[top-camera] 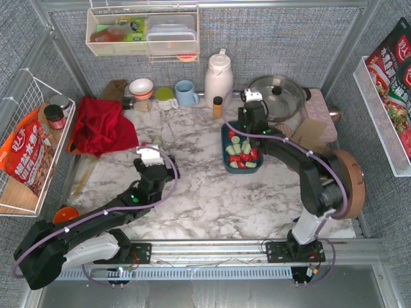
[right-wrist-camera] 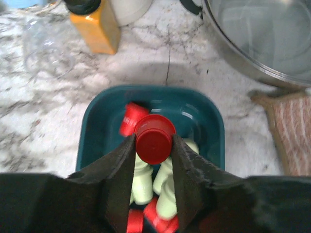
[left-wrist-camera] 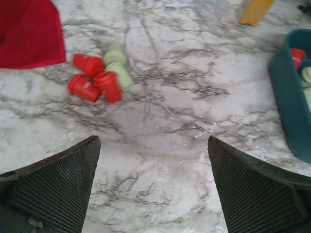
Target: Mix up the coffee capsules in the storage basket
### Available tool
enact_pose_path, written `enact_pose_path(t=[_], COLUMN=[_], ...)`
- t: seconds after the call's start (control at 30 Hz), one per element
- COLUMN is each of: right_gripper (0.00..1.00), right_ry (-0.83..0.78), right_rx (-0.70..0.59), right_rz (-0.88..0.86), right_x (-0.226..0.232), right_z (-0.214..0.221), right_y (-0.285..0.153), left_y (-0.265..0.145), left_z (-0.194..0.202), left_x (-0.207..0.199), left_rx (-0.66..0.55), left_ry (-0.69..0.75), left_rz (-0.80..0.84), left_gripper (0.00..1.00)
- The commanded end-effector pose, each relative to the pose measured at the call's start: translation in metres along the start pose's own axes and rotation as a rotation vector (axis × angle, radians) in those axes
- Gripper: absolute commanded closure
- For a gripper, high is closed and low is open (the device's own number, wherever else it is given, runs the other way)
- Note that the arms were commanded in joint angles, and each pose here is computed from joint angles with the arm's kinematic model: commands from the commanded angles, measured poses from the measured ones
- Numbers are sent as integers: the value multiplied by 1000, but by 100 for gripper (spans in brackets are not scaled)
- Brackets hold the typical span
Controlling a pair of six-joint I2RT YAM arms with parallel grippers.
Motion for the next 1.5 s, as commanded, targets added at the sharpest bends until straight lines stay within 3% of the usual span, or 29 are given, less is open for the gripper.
enact_pose_path(t=[0.0, 0.07, 0.23, 0.43, 0.63, 0.77, 0.9, 1.17, 1.33, 1.47], right_gripper=[53, 45, 38, 38, 38, 38, 38, 38, 38, 38], right_ry=[-82, -95, -65, 13, 24, 33, 36, 35, 28, 25], right_rx=[49, 101, 137, 147, 149, 127, 131, 146, 155, 151], right_rz=[41, 41, 7, -72, -127, -159, -182, -199, -197, -200], right_x=[-5, -4, -3, 0, -1, 4, 8, 10, 10, 10], right_z=[1, 4, 12, 27, 54, 52, 54, 65, 70, 70], right_y=[36, 38, 15, -34, -65, -67, -66, -60, -57, -57], left_y=[-2, 1, 16, 42, 72, 88, 99, 120, 136, 142], left_z=[11, 13, 23, 35, 47, 45, 45, 33, 42, 61], left_x=[30, 41, 49, 64, 79, 83, 95, 113, 117, 121], left_rx=[47, 79, 190, 285, 345, 364, 383, 312, 331, 395], left_ry=[-34, -84, -175, -137, -148, -132, -175, -324, -391, -456], left_rz=[-119, -143, -113, -181, -201, -205, -236, -297, -363, -447], left_gripper=[1, 1, 1, 2, 16, 26, 28, 29, 31, 39])
Point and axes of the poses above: each gripper's point midway between its finger pads, its own y axis out along the fingers, its own x axis along the line the jaws close on, z = x × y, the point moved 1 cm from there along -y, back along the fingers, and after that the axes turned 3 degrees about y, right-handed, at the moved point
